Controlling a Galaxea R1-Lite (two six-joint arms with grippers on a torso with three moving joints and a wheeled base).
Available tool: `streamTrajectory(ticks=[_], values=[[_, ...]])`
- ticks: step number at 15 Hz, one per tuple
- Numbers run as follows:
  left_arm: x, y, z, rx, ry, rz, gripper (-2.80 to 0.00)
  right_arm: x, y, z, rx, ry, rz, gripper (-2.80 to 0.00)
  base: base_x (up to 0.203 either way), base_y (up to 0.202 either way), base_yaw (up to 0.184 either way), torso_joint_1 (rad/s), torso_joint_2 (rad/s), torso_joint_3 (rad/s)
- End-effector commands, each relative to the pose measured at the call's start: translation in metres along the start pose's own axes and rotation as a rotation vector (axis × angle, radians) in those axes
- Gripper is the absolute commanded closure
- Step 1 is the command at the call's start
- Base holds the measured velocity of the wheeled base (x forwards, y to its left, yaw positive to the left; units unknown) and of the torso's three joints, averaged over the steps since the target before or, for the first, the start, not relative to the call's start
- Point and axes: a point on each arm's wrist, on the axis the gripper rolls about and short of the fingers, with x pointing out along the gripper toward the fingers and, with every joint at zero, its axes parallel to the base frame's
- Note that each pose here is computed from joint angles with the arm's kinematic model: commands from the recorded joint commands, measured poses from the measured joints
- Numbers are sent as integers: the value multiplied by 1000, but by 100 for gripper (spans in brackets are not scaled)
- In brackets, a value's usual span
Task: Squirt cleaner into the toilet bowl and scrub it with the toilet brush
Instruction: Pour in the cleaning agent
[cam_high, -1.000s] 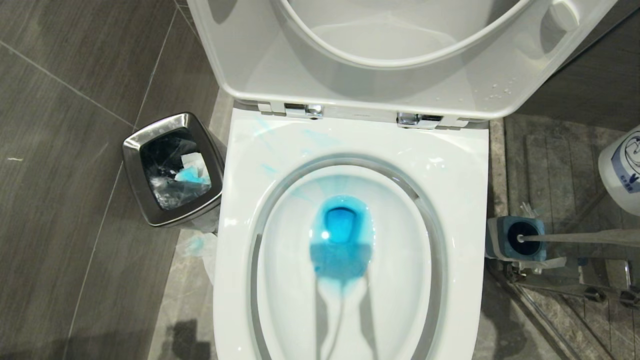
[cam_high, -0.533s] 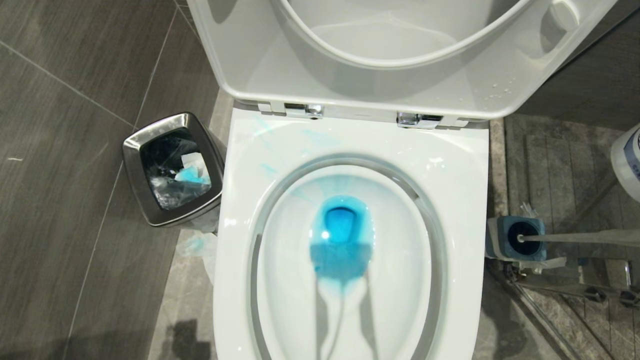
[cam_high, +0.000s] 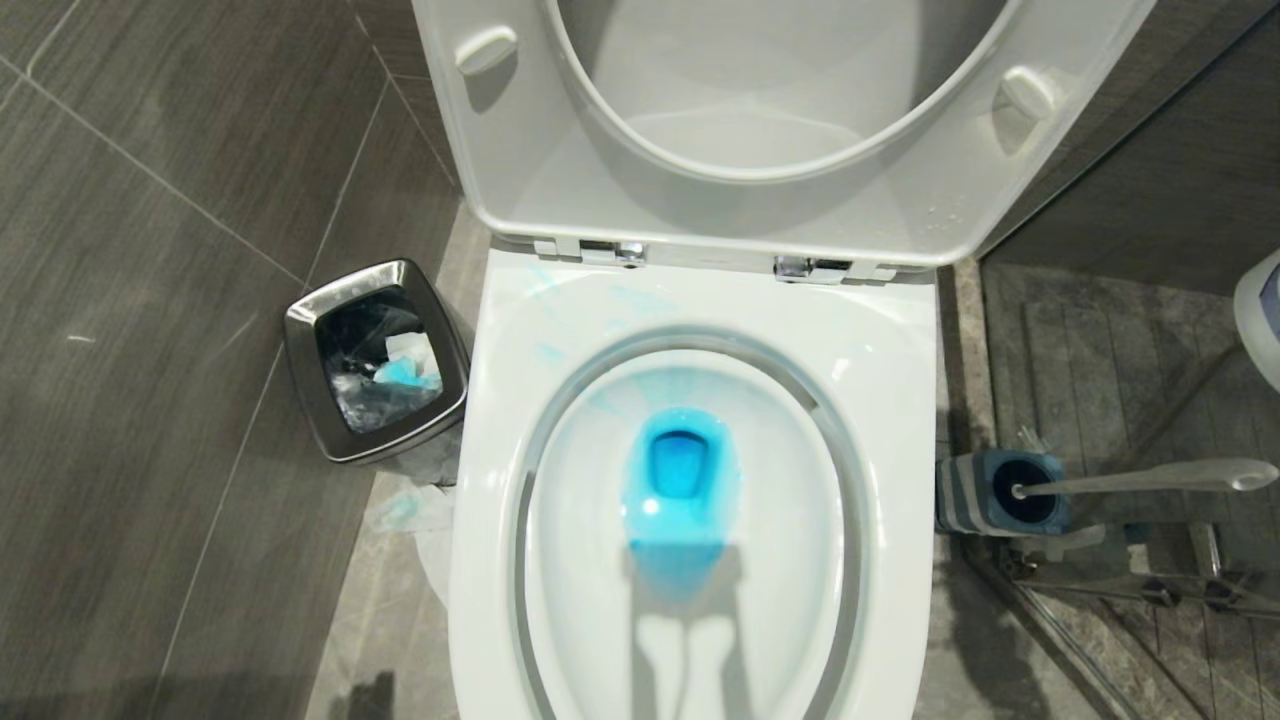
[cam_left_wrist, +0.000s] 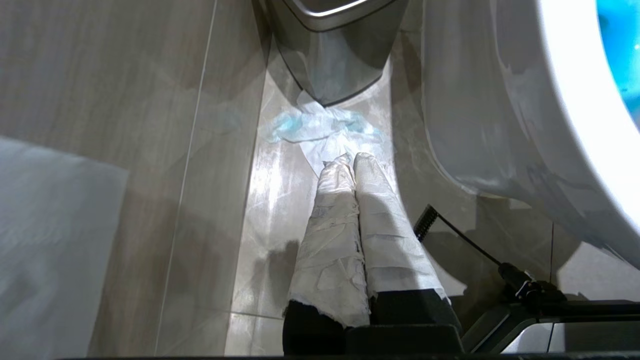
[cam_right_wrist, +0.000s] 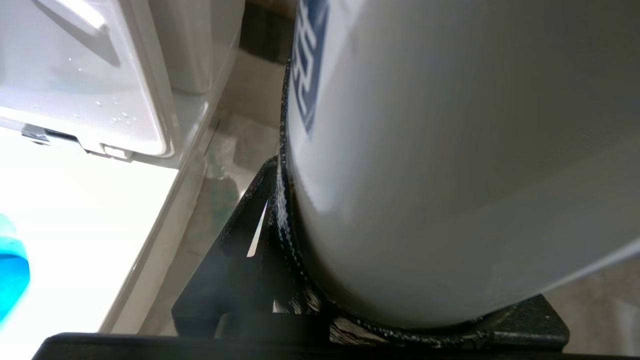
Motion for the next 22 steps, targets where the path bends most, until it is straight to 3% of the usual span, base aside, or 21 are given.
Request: streamTrajectory(ticks=[1,14,17,22], values=[[0,0,0,0,0,1,0,-1,0,-1,-25,-1,7,0,0,0,0,-1,-2,191],[0,0,0,0,2,1,0,6,3,-4,-69,8,56,0,0,0,0,2,3,147],[0,0,0,0,1,1,0,15,7,-9,-127,32,74,0,0,0,0,0,0,0],[0,0,0,0,2,1,0,36,18,-18,-208,57,181,0,0,0,0,0,0,0]])
